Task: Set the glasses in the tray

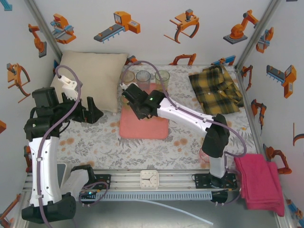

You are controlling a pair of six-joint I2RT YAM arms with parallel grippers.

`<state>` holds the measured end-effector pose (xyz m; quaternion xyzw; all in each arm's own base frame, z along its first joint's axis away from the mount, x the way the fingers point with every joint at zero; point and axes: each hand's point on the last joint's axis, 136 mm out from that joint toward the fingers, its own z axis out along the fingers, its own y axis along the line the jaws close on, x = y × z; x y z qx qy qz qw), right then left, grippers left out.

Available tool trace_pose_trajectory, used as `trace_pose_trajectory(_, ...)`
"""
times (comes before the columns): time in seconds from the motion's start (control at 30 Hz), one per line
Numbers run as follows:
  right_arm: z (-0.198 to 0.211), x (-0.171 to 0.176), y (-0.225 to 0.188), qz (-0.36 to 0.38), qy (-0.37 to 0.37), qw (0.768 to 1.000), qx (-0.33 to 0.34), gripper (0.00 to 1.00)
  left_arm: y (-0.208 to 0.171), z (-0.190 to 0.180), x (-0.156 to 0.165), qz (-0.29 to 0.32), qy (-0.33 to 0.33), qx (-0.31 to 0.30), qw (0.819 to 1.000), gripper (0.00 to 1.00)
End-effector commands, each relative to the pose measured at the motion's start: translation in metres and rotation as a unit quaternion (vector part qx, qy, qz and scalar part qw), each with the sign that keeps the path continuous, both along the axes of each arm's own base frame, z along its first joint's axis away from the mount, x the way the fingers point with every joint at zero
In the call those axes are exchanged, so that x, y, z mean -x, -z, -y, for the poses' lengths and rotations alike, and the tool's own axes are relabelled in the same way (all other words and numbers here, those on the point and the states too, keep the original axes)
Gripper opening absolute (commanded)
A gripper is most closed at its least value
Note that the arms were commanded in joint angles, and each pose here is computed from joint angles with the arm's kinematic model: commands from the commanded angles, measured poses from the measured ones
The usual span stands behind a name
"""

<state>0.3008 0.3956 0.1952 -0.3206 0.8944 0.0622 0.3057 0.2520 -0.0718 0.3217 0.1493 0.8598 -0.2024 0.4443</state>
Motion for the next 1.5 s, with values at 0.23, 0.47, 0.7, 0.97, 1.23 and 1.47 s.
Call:
trace_pose_trajectory(0.23,-0.028,-0.023,0.010,0.047,-0.009,0.999,0.001,0.04,0.000,-0.004,0.000,0.004,-0.011,0.016,1.000,0.95)
trace_pose_trajectory(0.47,-0.040,-0.031,0.033,0.046,-0.014,0.999,0.014,0.04,0.000,-0.005,-0.002,0.003,-0.013,0.018,1.000,0.95)
trace_pose_trajectory(0.7,-0.045,-0.037,0.050,0.045,-0.015,0.998,0.029,0.04,0.000,-0.006,-0.001,0.004,-0.015,0.017,1.000,0.95)
trace_pose_trajectory(0.97,-0.039,-0.043,0.064,0.047,-0.010,0.998,0.051,0.05,0.003,-0.006,-0.002,0.001,-0.014,0.017,1.000,0.95)
trace_pose_trajectory(1.23,-0.036,-0.045,0.070,0.037,-0.005,0.998,0.049,0.05,0.003,-0.005,-0.003,0.000,-0.013,0.018,1.000,0.95)
trace_pose_trajectory(1.47,-0.034,-0.049,0.073,0.018,0.000,0.999,0.035,0.07,0.004,-0.005,-0.003,0.000,-0.013,0.018,1.000,0.95)
